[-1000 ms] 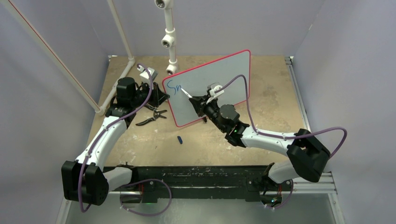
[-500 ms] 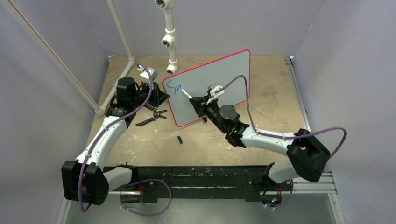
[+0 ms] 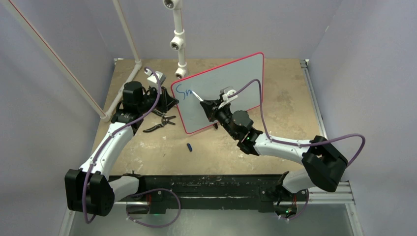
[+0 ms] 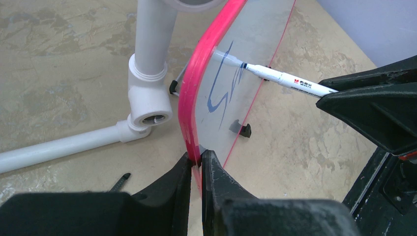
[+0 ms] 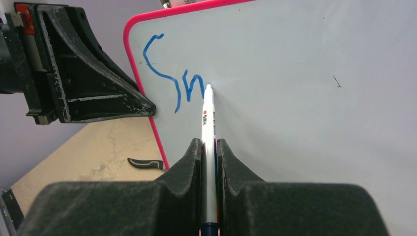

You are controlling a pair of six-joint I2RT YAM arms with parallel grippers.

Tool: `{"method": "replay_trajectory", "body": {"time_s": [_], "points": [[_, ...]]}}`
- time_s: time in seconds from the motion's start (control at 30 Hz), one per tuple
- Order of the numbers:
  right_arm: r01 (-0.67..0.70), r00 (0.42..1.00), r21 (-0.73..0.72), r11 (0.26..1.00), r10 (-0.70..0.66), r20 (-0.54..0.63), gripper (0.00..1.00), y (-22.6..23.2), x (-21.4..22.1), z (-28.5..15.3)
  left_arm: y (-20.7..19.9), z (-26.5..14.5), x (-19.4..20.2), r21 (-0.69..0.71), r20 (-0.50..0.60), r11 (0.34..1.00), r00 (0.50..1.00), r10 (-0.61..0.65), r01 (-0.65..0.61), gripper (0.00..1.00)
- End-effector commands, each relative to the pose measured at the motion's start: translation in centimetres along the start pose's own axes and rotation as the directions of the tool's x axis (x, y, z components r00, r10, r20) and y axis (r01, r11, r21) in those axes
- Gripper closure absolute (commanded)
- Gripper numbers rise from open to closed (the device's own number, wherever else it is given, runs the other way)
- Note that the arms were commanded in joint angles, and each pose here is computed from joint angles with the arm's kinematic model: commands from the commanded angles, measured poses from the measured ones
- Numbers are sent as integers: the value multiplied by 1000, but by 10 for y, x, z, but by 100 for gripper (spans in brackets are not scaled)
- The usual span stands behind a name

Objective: Write a sentence on the whiteboard

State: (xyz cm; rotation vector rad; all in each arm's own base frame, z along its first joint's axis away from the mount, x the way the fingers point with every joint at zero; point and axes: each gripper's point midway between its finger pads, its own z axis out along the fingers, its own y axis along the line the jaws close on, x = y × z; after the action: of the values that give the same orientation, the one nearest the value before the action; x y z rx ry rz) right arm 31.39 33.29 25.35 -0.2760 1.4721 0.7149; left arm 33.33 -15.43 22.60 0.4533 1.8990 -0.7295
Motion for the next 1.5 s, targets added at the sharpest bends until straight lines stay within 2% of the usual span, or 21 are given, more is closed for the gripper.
{"method": "replay_trajectory", "body": {"time_s": [0.0, 0.33, 0.77, 1.13, 1.47], "points": [[3, 997, 30, 1000, -5, 83, 100, -2, -33, 7, 0, -1, -6, -1, 23, 1000, 999, 31, -31, 100], [-3, 996, 62, 998, -2, 86, 100, -9, -33, 6, 0, -1, -6, 0, 22, 999, 999, 32, -32, 100], [-20, 999, 117, 993, 17, 27, 100, -24, -5, -5, 0, -1, -5, -1, 21, 1000, 999, 30, -30, 100], [-21, 999, 106, 994, 24, -21, 100, -25, 16, -11, 0, 0, -5, 1, 21, 1000, 999, 29, -29, 100], [-33, 999, 71, 997, 32, 14, 100, -17, -3, -16, 0, -1, -6, 1, 23, 1000, 999, 31, -31, 100]]}}
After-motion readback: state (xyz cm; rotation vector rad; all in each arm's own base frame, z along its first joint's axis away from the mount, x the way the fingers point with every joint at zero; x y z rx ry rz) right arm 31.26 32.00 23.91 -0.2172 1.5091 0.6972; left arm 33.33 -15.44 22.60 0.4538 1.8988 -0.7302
